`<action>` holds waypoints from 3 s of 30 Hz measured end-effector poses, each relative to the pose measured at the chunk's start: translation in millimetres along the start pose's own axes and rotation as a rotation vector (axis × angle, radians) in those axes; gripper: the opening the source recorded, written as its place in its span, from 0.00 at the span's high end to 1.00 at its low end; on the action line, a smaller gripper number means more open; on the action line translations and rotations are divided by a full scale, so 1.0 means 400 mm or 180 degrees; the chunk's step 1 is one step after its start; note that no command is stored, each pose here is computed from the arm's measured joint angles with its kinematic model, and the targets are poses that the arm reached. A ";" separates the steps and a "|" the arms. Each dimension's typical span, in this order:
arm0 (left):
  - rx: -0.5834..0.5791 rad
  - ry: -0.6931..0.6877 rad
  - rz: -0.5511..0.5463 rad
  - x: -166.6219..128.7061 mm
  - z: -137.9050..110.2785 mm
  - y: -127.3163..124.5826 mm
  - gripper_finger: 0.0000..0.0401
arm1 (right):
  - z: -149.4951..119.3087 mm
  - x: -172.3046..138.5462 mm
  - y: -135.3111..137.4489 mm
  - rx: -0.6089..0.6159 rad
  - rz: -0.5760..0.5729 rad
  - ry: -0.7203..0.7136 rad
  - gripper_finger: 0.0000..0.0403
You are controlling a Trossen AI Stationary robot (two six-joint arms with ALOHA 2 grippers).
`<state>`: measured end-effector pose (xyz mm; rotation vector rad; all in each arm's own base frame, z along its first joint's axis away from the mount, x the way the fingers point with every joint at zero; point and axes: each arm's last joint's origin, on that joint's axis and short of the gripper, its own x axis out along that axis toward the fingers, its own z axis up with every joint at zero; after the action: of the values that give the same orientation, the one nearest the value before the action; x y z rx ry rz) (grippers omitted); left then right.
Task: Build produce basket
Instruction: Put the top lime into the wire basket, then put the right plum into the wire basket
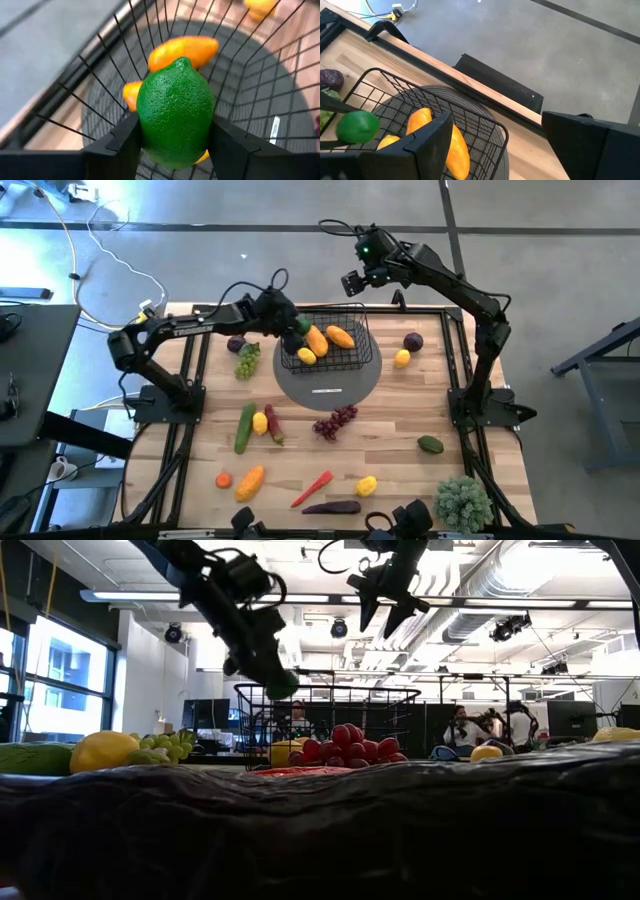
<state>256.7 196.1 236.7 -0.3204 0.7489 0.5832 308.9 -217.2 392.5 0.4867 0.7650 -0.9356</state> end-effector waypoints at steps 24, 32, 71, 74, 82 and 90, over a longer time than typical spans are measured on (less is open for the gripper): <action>0.0150 0.0425 0.0106 0.075 -0.040 0.004 0.44 | -0.032 -0.002 -0.011 0.0083 -0.0168 0.0408 0.28; 0.0167 0.0423 0.0256 0.070 -0.031 0.008 0.41 | -0.039 -0.004 -0.018 0.0007 -0.0385 0.0445 0.28; 0.0370 0.0153 0.0579 -0.123 0.116 0.070 0.41 | -0.231 -0.001 -0.111 -0.0200 -0.1303 0.1369 0.28; 0.0369 0.0152 0.0576 -0.123 0.116 0.070 0.41 | -0.249 -0.005 -0.124 -0.0101 -0.1163 0.1349 0.28; 0.0370 0.0152 0.0575 -0.123 0.116 0.070 0.41 | -0.308 -0.023 -0.192 0.0038 -0.0956 0.1556 0.28; 0.0371 0.0152 0.0574 -0.123 0.116 0.070 0.41 | -0.342 0.011 -0.235 0.0070 -0.0667 0.1642 0.28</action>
<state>236.3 221.6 302.3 -0.1603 0.8601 0.7007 179.7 -176.7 296.4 0.6891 1.2921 -1.0253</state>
